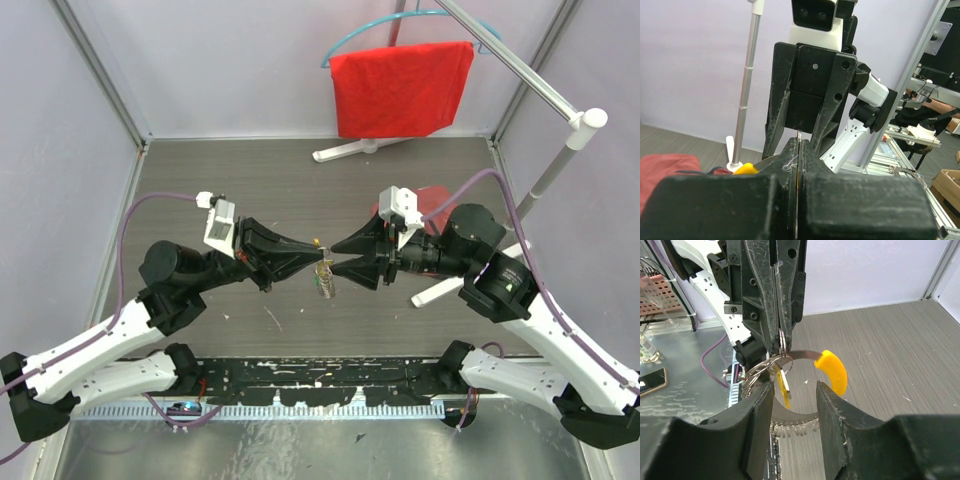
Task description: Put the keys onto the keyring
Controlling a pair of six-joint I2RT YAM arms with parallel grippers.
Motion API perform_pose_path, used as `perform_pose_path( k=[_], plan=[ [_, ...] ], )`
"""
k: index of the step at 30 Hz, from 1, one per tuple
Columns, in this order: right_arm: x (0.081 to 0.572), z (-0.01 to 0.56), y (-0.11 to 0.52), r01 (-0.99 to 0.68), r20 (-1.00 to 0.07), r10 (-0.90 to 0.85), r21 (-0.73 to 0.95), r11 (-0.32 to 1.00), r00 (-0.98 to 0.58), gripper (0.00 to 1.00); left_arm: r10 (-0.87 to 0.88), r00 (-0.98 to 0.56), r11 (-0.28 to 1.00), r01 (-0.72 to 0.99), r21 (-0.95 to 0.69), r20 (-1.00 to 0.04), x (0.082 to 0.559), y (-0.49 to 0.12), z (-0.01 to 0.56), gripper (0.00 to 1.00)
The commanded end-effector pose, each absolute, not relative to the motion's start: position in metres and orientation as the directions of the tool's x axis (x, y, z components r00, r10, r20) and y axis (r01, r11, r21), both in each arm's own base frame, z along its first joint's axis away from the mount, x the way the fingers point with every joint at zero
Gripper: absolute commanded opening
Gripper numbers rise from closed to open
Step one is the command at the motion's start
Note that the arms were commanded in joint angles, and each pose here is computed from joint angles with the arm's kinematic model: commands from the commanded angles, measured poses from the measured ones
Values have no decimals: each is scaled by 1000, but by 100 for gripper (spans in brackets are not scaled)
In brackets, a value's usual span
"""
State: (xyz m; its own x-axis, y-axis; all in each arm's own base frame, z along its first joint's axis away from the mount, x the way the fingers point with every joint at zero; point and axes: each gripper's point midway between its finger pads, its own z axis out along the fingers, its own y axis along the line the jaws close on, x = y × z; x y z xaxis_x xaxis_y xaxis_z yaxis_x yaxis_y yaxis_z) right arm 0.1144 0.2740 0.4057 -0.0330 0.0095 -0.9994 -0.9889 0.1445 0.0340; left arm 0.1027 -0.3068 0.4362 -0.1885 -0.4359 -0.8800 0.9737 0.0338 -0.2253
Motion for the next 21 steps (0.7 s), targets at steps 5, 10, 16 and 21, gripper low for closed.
perform_pose_path(
  k=[5,10,16,21],
  plan=[
    [109,424,281,-996,-997,73,10,87,-4,42,-498,-158,-11,984,-176,-853,92,-300,467,0],
    [111,421,283,-996,-998,62,16,88,-11,28,-499,-161,-17,984,-175,-852,91,-300,467,0],
    [111,422,280,-994,-999,52,13,104,-7,2,-500,-160,-16,984,-175,-851,91,-299,467,0],
    [110,430,273,-992,-998,69,-6,128,15,1,-494,-163,-13,983,-180,-854,92,-300,464,0]
  ],
)
